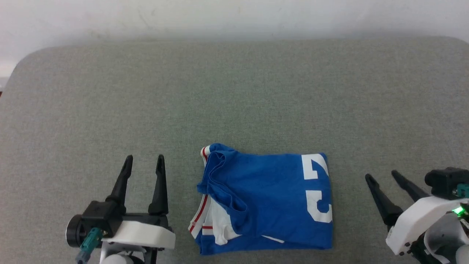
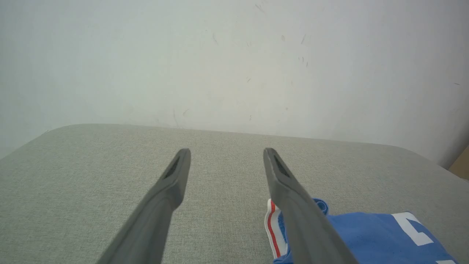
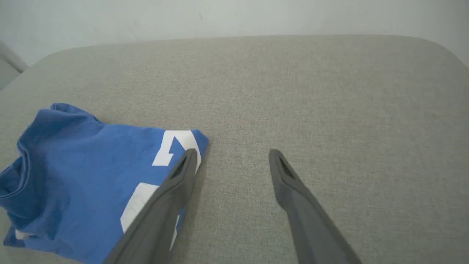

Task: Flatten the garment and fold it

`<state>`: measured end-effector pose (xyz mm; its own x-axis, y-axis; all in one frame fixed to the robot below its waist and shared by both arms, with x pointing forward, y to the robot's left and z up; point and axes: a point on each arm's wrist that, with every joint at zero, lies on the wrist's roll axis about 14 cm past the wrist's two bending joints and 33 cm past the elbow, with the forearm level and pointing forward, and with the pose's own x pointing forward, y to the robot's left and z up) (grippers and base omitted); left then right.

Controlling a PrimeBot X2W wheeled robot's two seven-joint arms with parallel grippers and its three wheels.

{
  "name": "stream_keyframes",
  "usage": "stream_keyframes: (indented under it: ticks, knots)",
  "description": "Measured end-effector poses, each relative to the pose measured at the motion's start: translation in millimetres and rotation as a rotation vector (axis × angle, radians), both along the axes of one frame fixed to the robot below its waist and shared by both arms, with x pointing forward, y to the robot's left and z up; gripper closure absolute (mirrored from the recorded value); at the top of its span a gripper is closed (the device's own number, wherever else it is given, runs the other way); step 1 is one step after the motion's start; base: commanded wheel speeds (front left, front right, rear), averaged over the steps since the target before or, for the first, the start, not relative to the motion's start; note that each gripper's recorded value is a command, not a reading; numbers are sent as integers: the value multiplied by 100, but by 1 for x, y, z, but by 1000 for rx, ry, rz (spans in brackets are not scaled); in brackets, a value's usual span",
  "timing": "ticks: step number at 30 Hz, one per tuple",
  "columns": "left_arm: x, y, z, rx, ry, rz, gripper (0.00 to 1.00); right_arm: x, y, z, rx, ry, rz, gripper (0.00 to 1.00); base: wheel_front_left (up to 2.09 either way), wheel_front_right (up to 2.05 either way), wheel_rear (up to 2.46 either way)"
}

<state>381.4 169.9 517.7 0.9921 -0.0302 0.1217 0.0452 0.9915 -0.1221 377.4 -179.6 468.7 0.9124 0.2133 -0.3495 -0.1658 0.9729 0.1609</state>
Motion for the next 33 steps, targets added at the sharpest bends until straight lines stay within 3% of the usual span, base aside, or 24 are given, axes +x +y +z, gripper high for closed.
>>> stream_keyframes:
  ticks: [13, 21, 22, 23, 28, 33]
  knots:
    - [12, 2, -15, 7, 43, 1, 0, -2, 73, -72, 275, 459, 197, 0, 0, 0, 0]
    - [6, 16, -18, 15, 56, 43, 0, -4, 98, -99, 230, 573, 291, 0, 0, 0, 0]
    - [6, 17, -18, 16, 55, 45, 0, -4, 99, -99, 212, 568, 302, 58, 0, 0, 0]
    - [5, 17, -17, 16, 53, 47, 0, -3, 99, -100, 196, 559, 307, 100, 0, 0, 0]
    - [5, 11, -11, 3, 36, 30, 0, 5, 98, -93, 115, 470, 326, 100, 0, 0, 0]
    - [10, -15, -11, -17, 34, -49, 0, 32, 65, -66, -152, 272, 348, 100, 0, 0, 0]
